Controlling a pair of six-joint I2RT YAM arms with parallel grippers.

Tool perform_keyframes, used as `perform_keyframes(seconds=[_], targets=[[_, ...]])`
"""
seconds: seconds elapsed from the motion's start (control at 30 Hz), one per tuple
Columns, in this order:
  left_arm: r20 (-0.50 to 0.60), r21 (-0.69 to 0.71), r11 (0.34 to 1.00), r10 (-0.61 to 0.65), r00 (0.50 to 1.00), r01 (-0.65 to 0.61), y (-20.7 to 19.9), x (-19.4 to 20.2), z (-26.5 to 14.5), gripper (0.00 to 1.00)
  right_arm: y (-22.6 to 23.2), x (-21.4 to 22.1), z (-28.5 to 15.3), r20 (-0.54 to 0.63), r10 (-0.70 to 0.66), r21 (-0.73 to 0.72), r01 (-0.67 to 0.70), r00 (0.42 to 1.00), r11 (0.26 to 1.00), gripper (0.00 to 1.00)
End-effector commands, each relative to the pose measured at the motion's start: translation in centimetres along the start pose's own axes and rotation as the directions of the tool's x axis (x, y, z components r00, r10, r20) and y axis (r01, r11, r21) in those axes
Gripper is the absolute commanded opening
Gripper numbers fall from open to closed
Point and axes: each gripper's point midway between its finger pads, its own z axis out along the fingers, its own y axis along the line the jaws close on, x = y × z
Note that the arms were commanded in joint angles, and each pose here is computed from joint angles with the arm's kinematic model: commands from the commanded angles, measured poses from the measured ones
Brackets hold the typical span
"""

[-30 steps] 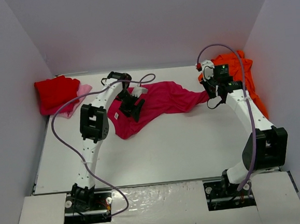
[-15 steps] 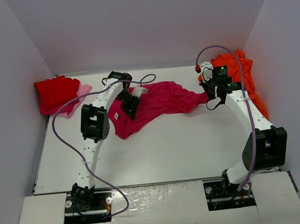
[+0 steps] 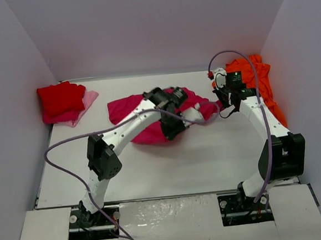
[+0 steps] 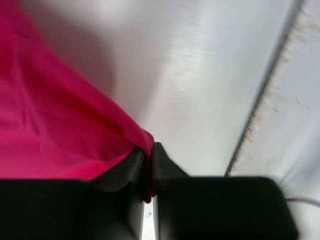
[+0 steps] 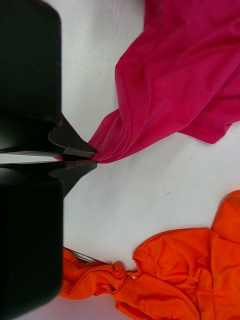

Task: Fold and stack the t-shirts
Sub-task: Flatten out the tshirt

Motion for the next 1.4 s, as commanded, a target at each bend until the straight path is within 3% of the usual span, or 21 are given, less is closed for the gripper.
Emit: perform_keyframes(seconds=[0.0,0.07,0.23,0.63,1.0,1.1,1.27,1.37], targets=[[-0.277,0.269,0.963,0.091,0.957,-0.013,-7.7,6.6,3.3,0.41,-0.7,-1.1,-0.1,0.037,-0.015,0.042,0.014,0.999,0.999,0.00],[-0.337,0.300,0.954,0.087,0.937,0.019,-8.6,8.0,5.9,0.47,-0.6,-0.9,-0.1,0.033,-0.019,0.043,0.018,0.999,0.999,0.00],[-0.447,0.256,0.962,0.032,0.894,0.093,-7.1,10.7,9.6,0.50,-0.5,-0.6,0.1,0.023,-0.028,0.043,0.027,0.999,0.999,0.00],[-0.306,0.087,0.993,-0.051,0.951,0.081,-3.5,7.1,7.8,0.50,-0.4,-0.1,0.6,0.010,-0.035,0.048,0.035,0.999,0.998,0.00],[-0.148,-0.063,0.994,-0.099,0.984,0.091,-0.9,3.9,3.8,0.41,-0.7,-2.7,1.6,0.063,-0.001,0.033,-0.001,0.998,0.999,0.00],[-0.143,0.001,0.984,-0.179,0.973,0.180,-0.5,4.8,4.3,0.40,0.2,-2.5,3.2,0.027,0.016,-0.018,-0.015,1.000,1.000,0.00],[-0.174,0.050,0.973,-0.213,0.961,0.225,0.4,6.3,5.3,0.39,0.5,-2.6,3.3,0.027,0.024,-0.038,-0.023,0.999,0.999,0.00],[-0.180,0.137,0.950,-0.253,0.951,0.279,0.4,6.7,5.3,0.27,0.5,-2.6,2.9,0.032,0.023,-0.033,-0.022,0.999,0.999,0.00]])
